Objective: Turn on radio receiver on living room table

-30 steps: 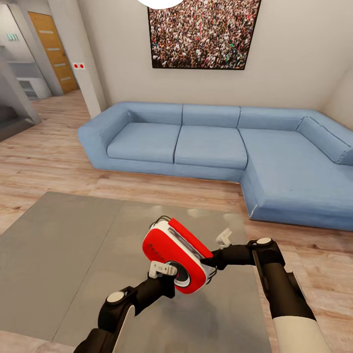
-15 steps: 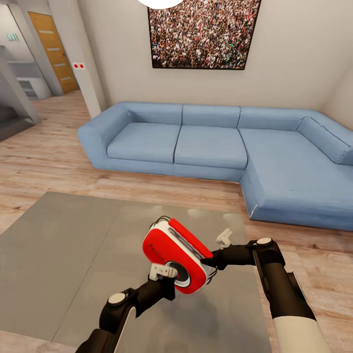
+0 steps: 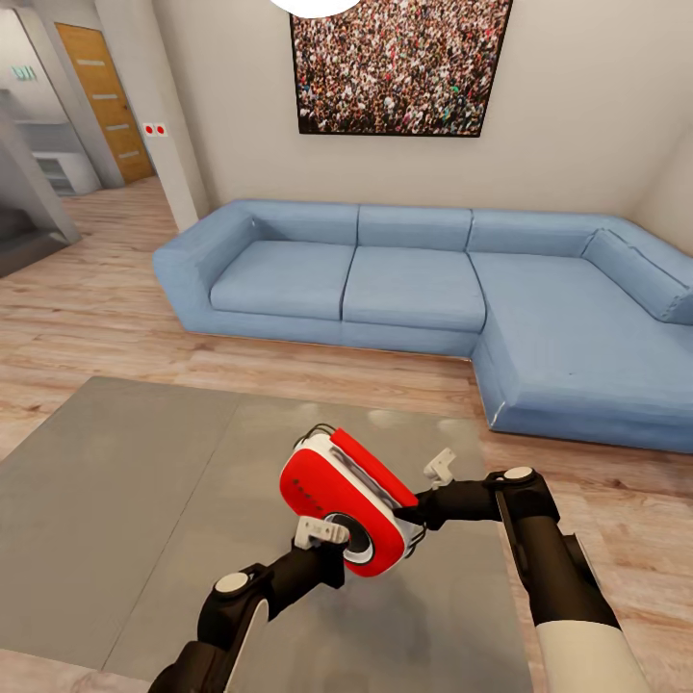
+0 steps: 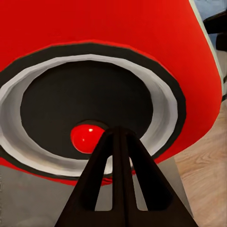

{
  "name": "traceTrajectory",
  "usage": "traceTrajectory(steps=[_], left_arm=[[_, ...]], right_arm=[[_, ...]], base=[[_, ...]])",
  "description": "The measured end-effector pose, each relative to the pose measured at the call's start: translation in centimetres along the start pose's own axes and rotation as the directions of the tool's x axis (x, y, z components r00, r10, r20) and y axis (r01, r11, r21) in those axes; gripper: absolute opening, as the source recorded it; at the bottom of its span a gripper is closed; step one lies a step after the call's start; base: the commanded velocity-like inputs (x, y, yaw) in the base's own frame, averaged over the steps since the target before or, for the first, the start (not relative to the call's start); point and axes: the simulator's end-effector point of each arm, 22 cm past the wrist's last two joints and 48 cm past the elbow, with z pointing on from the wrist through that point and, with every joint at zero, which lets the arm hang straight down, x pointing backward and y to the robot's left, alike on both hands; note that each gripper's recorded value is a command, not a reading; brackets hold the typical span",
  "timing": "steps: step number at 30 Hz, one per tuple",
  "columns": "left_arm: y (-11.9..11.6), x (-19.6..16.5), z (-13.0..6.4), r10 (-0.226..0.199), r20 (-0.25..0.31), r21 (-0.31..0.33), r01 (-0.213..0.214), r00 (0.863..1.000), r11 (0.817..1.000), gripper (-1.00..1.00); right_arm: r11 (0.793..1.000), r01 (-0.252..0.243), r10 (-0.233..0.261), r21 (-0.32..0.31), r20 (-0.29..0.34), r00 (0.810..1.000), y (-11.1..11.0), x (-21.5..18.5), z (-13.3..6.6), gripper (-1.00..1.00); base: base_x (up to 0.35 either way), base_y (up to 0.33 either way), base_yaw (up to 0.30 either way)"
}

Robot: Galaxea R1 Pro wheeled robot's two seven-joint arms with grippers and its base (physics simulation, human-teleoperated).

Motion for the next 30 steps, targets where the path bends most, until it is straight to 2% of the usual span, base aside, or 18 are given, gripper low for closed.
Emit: traceTrajectory(steps=[5, 9, 14, 19, 27, 30], left_arm=[[0.1, -0.4, 0.2, 0.003, 0.003, 0.001, -0.003, 1.000, 1.000, -1.00], [1.5, 1.0, 1.4, -0.011, -0.038, -0.032, 0.009, 0.999, 0.999, -1.00], [2.0, 1.8, 2.0, -0.011, -0.025, -0.041, 0.009, 1.000, 0.999, -1.00], [2.4, 3.3, 2.4, -0.019, -0.046, -0.046, 0.017, 0.999, 0.999, -1.00], [2.4, 3.5, 2.5, -0.020, -0.050, -0.045, 0.018, 0.999, 0.999, -1.00], [2.1, 2.7, 2.3, -0.012, -0.033, -0.036, 0.011, 0.999, 0.999, -1.00]], right_arm=[[1.000, 0.000, 0.000, 0.000, 0.000, 1.000, 0.0, 0.0, 0.0, -1.00], [1.000, 0.001, -0.001, 0.003, -0.001, 1.000, -0.2, 0.1, -0.1, -1.00], [1.000, 0.012, -0.012, 0.011, -0.006, 1.000, -0.4, 0.2, -0.1, -1.00], [1.000, 0.011, -0.011, 0.009, -0.004, 1.000, -0.3, 0.1, -0.1, -1.00], [1.000, 0.002, -0.002, 0.010, -0.003, 1.000, -0.3, 0.1, -0.1, -1.00], [0.997, 0.014, -0.012, 0.073, -0.031, 0.999, -1.8, 0.7, -0.2, -1.00]], base=[[0.000, 0.000, 0.000], [0.000, 0.000, 0.000], [0.000, 0.000, 0.000], [0.000, 0.000, 0.000], [0.000, 0.000, 0.000], [0.000, 0.000, 0.000]])
